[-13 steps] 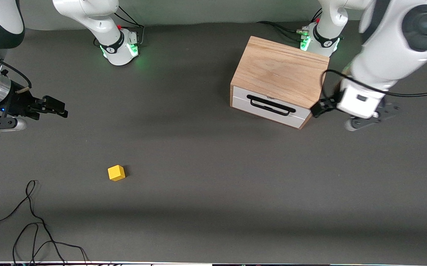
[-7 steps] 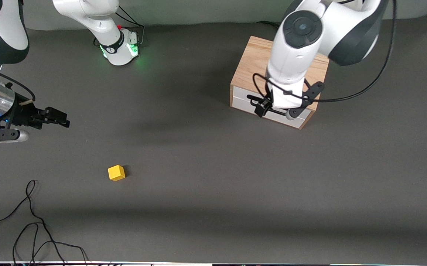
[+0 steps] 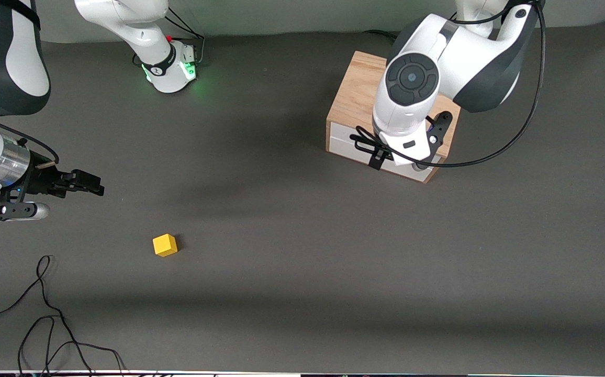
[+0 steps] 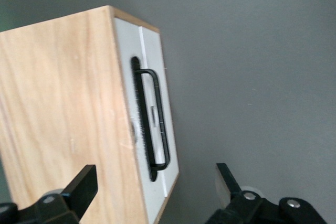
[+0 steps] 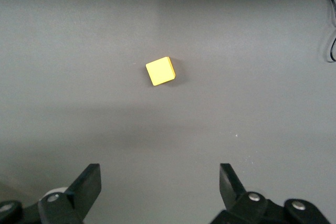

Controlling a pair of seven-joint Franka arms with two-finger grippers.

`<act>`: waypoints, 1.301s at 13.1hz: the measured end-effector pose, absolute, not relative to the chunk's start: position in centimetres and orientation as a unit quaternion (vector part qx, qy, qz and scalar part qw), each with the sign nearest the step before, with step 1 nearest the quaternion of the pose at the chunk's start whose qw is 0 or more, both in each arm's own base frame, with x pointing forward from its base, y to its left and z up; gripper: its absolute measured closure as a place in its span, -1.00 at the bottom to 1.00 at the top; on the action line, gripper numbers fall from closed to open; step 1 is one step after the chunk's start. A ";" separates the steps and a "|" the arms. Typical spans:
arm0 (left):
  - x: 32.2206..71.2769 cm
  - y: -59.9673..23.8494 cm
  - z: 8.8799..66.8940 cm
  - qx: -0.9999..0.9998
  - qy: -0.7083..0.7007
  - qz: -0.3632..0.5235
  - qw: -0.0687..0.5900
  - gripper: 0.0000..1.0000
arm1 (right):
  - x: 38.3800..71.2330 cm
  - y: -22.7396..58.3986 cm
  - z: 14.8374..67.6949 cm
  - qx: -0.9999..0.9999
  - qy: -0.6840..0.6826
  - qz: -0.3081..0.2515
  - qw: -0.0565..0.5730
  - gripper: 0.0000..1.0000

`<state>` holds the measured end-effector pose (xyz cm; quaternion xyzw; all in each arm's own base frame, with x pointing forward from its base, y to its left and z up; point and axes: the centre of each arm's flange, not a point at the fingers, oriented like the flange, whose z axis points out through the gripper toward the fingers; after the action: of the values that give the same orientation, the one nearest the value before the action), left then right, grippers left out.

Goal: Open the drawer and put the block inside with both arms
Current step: 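Hook the left gripper onto the black drawer handle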

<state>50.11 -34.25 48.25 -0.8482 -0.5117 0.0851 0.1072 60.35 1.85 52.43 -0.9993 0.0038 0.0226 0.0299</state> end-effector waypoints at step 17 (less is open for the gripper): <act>52.1 -33.9 35.0 -0.803 -0.576 0.103 0.110 -1.00 | 61.0 2.2 50.9 -0.999 0.002 0.030 0.030 -1.00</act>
<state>52.09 -33.88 35.03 -0.8030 -0.5765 0.1032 0.1102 61.02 2.18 50.85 -0.9991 0.0018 0.0299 0.0304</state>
